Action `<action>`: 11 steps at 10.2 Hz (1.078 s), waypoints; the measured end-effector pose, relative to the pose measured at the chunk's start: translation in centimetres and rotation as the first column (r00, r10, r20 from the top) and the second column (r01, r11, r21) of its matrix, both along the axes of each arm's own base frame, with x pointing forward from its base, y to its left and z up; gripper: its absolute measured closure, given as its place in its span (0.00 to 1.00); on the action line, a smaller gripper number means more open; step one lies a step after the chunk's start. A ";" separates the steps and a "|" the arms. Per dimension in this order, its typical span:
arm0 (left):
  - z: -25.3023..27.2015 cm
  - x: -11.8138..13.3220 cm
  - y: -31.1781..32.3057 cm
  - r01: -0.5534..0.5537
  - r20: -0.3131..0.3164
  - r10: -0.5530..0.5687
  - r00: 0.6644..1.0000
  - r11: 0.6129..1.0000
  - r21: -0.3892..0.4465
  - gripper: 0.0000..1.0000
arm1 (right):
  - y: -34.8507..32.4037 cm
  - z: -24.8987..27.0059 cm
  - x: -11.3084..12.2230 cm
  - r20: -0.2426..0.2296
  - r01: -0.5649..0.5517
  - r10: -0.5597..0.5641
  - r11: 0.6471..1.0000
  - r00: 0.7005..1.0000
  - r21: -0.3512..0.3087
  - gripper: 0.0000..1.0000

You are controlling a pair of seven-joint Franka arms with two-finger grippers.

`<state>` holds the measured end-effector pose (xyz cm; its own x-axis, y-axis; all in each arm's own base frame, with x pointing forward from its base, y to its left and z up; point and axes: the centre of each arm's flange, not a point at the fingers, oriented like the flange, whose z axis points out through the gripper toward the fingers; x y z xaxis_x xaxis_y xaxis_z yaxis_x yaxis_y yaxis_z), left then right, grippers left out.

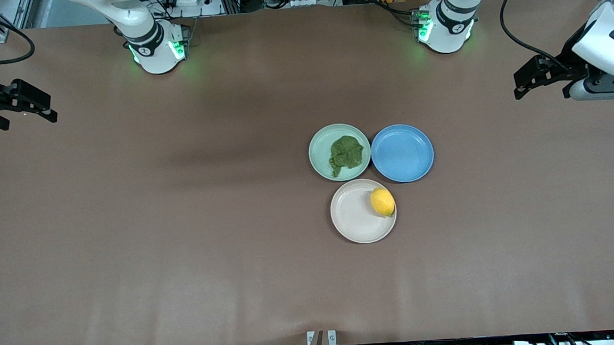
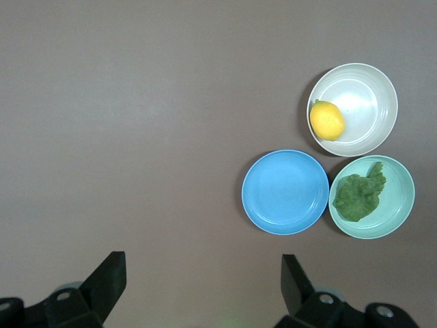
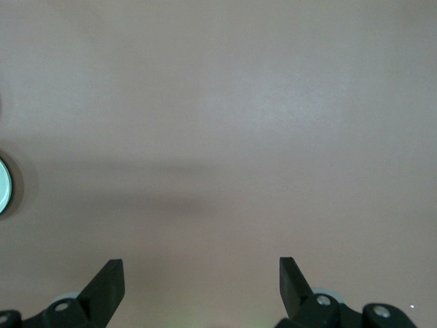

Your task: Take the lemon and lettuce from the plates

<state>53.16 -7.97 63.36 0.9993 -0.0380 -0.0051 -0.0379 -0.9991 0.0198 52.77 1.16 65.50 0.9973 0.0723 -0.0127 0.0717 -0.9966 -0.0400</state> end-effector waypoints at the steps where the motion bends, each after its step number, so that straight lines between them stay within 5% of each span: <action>1: 0.0 0.0 0.0 0.007 0.000 -0.007 1.000 1.000 0.000 0.00 | -0.1 0.0 0.0 0.000 0.001 -0.001 1.000 1.000 -0.005 0.00; 6: -0.8 0.5 0.0 0.024 -0.015 -0.024 1.000 1.000 -0.001 0.00 | -0.1 0.0 0.0 0.001 0.000 0.000 1.000 1.000 -0.015 0.00; 11: -5.2 5.4 -1.0 0.042 -0.075 -0.044 0.996 0.999 -0.023 0.00 | 8.2 -1.3 0.5 0.015 0.038 -0.038 0.999 0.999 -0.010 0.00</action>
<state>58.53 -9.02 58.18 0.9935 -0.0819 -0.0792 -0.0784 -0.9959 0.0455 53.23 9.38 64.19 0.9994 0.0342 0.0020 0.0342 -0.9990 -0.0287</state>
